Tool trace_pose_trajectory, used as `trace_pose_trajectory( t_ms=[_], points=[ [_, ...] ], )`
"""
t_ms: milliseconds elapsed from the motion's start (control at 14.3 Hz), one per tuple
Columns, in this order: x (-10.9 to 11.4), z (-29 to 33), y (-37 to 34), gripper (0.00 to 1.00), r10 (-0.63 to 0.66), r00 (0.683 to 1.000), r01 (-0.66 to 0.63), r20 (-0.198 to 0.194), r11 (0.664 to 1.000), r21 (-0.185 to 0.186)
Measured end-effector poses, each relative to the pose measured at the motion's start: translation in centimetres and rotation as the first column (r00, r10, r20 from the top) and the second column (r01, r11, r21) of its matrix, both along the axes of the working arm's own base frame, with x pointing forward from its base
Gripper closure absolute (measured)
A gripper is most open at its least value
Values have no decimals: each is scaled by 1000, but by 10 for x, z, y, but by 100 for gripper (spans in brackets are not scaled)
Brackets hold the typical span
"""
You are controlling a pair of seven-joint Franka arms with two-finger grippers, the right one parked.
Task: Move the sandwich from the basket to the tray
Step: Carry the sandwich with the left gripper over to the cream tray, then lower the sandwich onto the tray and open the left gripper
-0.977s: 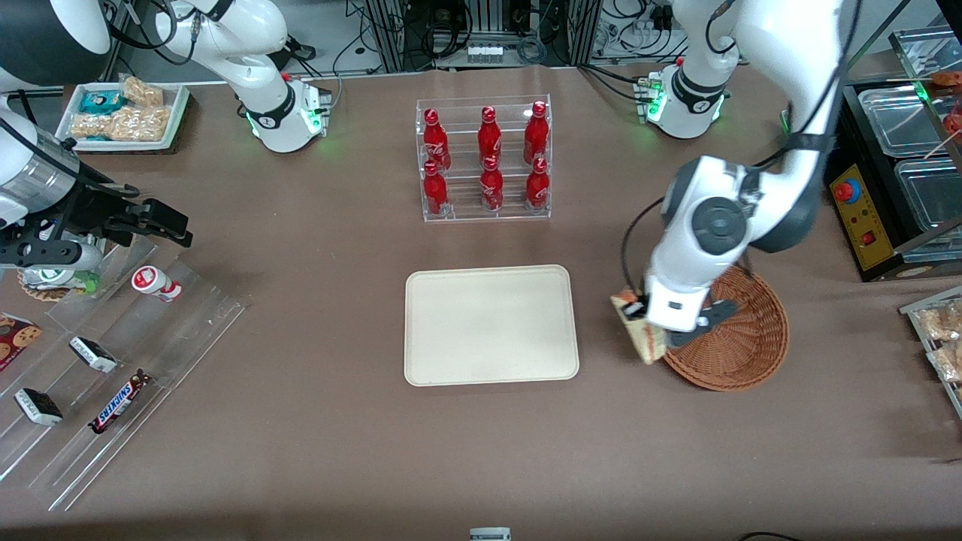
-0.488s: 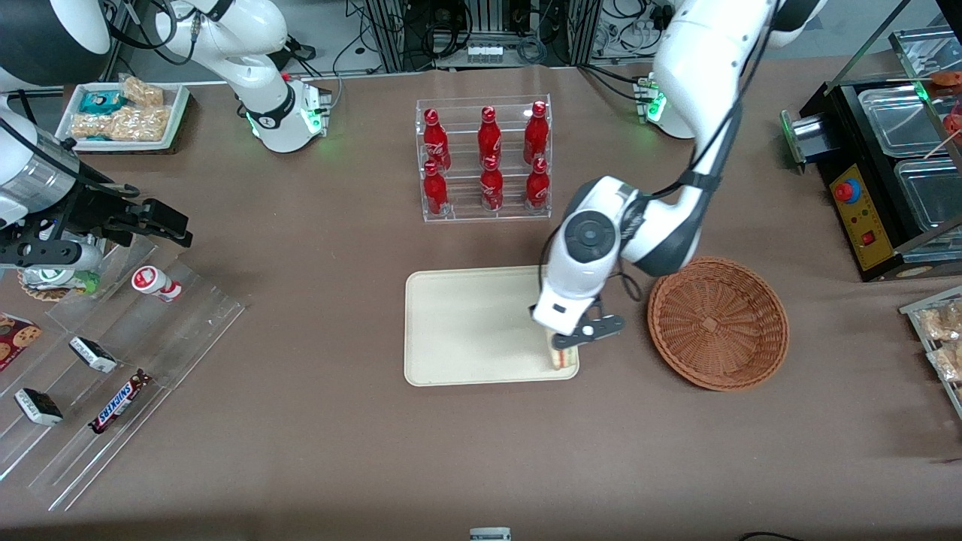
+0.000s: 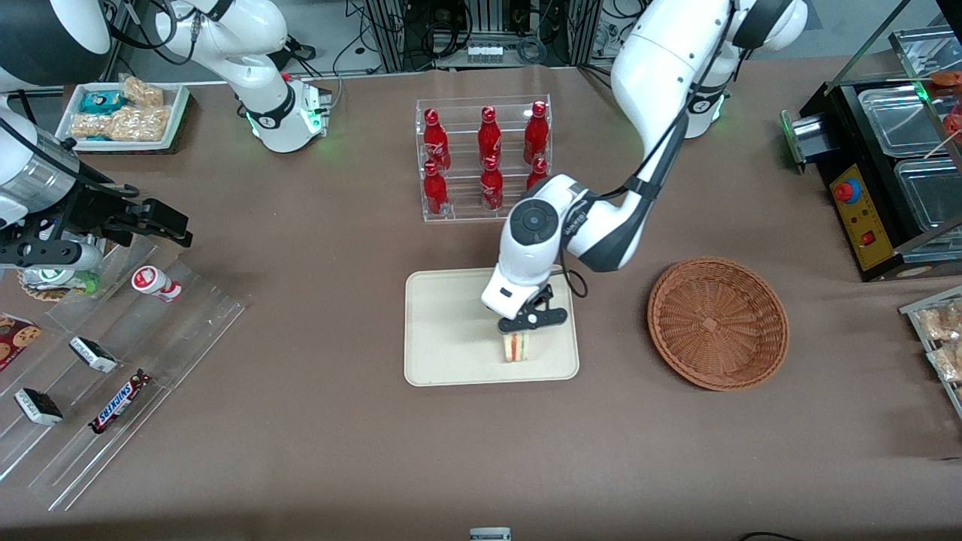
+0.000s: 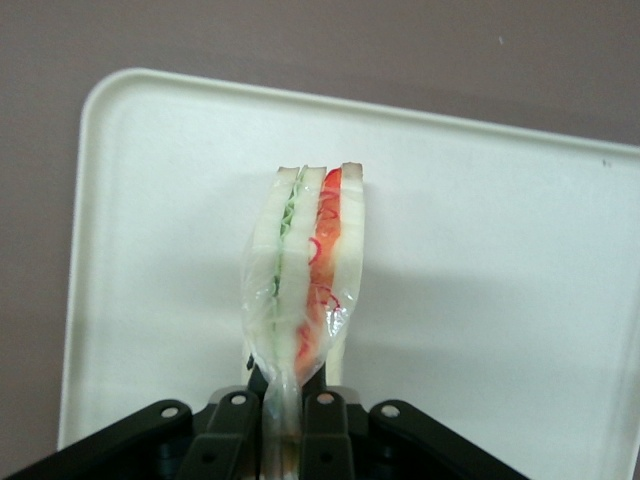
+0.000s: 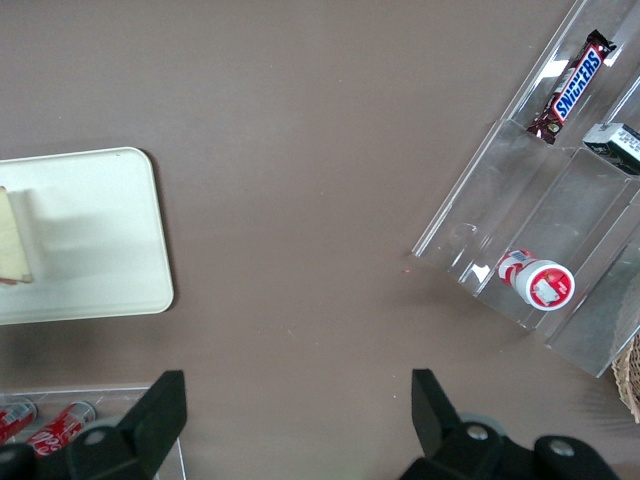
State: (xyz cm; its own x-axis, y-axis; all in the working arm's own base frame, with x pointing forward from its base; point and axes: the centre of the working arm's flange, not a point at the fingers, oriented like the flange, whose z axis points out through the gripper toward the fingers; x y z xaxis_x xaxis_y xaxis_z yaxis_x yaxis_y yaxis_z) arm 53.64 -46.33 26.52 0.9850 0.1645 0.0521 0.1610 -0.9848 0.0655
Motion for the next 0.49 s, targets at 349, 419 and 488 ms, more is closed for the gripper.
trace_pose_trajectory(
  t_ms=[349,419,488],
  points=[
    [-5,-8,-14,85,-18,999,19,33,999,-31],
    [-6,-13,-15,85,-19,999,20,35,999,-33],
    [-6,-18,-15,85,-20,999,21,38,999,-37]
  ],
)
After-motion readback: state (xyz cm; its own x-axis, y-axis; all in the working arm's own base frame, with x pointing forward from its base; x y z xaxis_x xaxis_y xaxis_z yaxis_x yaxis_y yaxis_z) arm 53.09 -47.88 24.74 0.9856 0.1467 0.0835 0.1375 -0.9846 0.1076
